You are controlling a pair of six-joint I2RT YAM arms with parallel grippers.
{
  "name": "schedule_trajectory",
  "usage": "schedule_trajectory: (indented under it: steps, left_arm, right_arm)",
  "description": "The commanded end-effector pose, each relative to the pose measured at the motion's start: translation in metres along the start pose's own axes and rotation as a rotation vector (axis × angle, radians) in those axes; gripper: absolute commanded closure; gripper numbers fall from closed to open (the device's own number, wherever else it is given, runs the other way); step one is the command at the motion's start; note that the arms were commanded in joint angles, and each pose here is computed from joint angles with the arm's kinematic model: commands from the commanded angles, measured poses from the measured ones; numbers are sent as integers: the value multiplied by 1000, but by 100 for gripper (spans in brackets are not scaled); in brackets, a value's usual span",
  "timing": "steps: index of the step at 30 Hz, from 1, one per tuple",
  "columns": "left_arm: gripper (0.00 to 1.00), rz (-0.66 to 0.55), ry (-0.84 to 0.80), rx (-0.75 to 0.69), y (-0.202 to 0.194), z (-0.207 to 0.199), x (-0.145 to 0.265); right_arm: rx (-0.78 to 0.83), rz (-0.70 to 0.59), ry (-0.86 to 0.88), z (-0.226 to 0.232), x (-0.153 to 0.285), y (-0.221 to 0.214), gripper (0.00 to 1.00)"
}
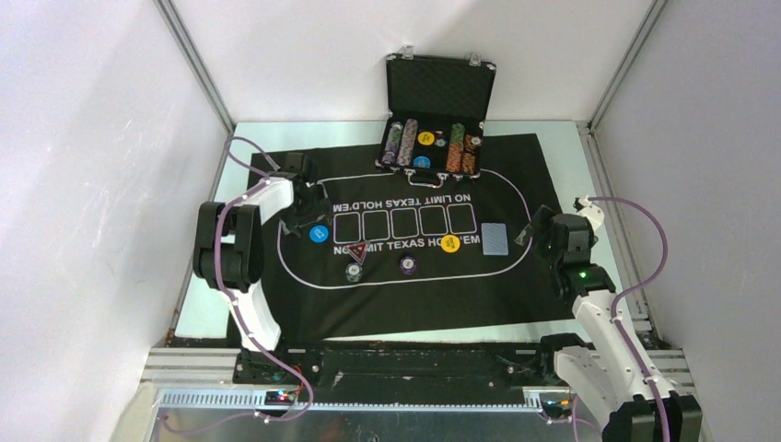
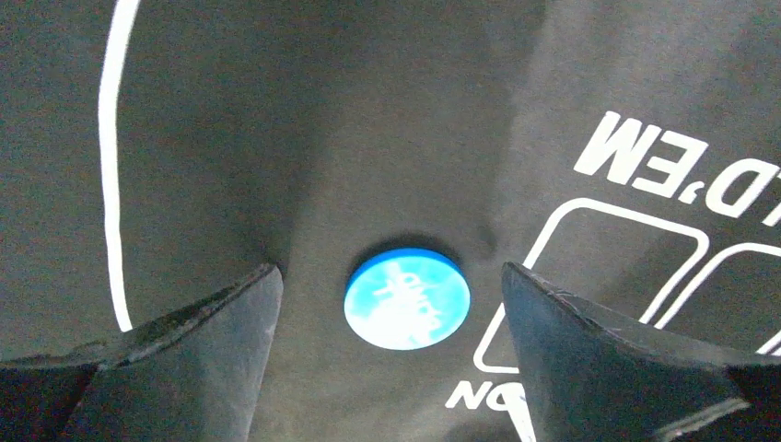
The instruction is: Distribute texas hold em gaming equipment
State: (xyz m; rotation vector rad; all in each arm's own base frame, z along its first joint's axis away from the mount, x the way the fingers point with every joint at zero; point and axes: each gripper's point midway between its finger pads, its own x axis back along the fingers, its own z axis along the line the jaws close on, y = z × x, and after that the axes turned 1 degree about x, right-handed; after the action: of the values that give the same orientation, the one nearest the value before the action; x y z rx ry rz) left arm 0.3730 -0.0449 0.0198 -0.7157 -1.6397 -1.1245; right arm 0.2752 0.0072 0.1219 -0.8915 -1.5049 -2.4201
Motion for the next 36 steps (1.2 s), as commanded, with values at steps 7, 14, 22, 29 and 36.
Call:
schedule_trajectory:
  steps: [7, 14, 22, 29, 36]
  left_arm:
    - [9, 51, 3, -12, -6, -9, 8]
    - [22, 87, -12, -29, -8, -14, 8]
    - [46, 210, -33, -40, -40, -22, -14]
    - [54, 197, 58, -85, -45, -18, -15]
    - [64, 112, 61, -64, -30, -18, 6]
  right_arm:
    - [-39, 9, 16, -5, -8, 1, 0]
    - [-48, 5, 4, -10, -9, 3, 0]
    - [-55, 2, -2, -12, -9, 4, 0]
    - [-57, -5, 4, -12, -8, 4, 0]
    - [-61, -16, 13, -12, -6, 4, 0]
